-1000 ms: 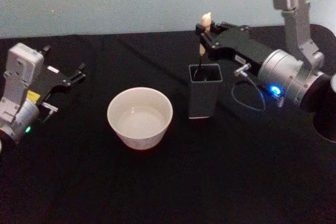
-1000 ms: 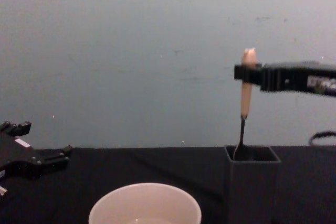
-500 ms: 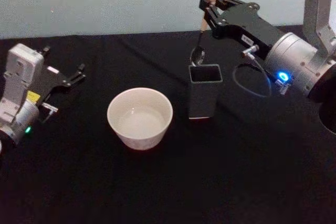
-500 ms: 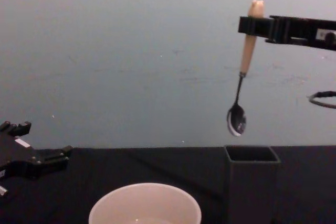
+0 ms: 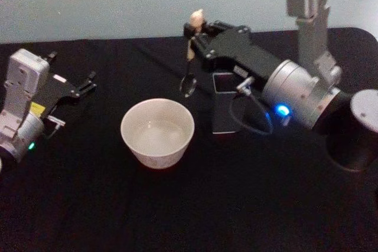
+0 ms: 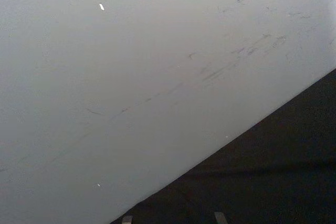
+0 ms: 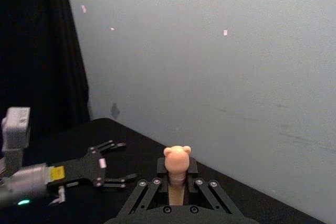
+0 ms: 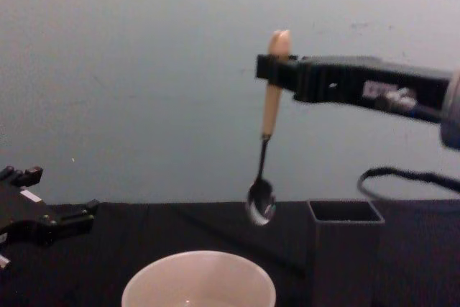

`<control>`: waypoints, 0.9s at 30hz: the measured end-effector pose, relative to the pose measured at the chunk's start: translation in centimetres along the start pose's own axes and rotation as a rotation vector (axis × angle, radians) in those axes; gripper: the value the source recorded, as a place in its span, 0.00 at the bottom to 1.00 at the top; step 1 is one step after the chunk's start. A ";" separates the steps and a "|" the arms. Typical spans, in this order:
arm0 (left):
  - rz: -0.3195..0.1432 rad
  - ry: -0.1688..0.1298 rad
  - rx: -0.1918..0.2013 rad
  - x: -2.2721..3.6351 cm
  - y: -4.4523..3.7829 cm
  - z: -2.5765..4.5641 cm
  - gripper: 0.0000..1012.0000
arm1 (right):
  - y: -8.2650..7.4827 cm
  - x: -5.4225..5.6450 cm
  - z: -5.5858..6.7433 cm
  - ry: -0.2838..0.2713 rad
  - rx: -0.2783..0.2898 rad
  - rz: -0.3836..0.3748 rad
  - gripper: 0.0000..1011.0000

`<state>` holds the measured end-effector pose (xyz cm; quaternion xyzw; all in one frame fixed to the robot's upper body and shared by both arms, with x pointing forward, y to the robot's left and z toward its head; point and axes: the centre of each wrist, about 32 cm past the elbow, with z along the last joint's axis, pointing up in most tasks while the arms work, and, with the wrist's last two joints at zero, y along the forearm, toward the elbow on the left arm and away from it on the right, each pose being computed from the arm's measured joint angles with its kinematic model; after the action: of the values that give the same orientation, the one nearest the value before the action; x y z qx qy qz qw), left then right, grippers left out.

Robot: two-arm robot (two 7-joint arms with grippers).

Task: Pick up the stirring spoon with one hand, stir inside the cup, then place it back in its original position.

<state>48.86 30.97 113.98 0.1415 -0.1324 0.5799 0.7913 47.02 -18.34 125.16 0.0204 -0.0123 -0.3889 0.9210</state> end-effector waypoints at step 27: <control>0.000 0.000 0.000 0.00 0.00 0.00 0.99 | 2.7 -2.5 -7.7 -0.001 0.002 0.091 0.19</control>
<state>48.86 30.97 113.98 0.1415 -0.1324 0.5799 0.7913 47.52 -14.44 117.55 0.0207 -0.0143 -0.3465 0.9377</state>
